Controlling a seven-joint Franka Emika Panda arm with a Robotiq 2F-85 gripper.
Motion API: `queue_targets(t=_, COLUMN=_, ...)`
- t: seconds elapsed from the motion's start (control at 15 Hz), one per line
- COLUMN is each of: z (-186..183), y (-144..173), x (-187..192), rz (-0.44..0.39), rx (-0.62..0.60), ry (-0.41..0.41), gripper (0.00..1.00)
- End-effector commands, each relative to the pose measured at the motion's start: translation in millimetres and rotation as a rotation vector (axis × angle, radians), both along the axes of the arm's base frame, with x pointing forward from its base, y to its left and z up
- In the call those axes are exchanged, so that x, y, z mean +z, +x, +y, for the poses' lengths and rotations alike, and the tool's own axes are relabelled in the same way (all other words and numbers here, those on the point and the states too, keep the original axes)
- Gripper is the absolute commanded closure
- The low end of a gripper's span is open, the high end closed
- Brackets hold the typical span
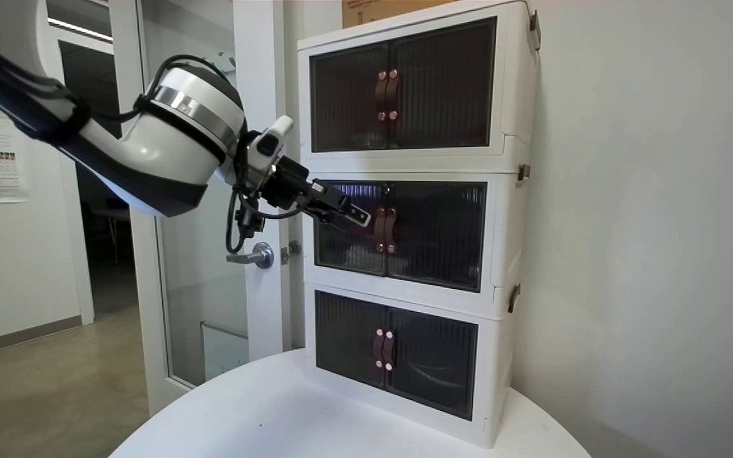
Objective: Open the middle drawer.
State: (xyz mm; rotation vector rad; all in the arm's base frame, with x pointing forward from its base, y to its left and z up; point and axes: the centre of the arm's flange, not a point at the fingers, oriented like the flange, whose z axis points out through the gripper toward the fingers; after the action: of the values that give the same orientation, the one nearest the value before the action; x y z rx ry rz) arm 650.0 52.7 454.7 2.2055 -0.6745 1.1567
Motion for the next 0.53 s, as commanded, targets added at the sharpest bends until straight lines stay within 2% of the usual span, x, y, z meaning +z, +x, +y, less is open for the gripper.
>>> queue_targets(t=0.0, z=-0.2, y=0.4, x=-2.8, rz=0.004, rx=0.000, ry=-0.001, gripper=0.00)
queue_targets(t=0.33, z=-1.0, y=-0.5, x=-1.0, rz=0.002, rx=-0.002, ry=-0.001, gripper=0.00)
queue_targets(t=0.47, z=-1.6, y=-21.7, x=-4.7, rz=-0.063, rx=0.008, ry=-0.067, gripper=0.00)
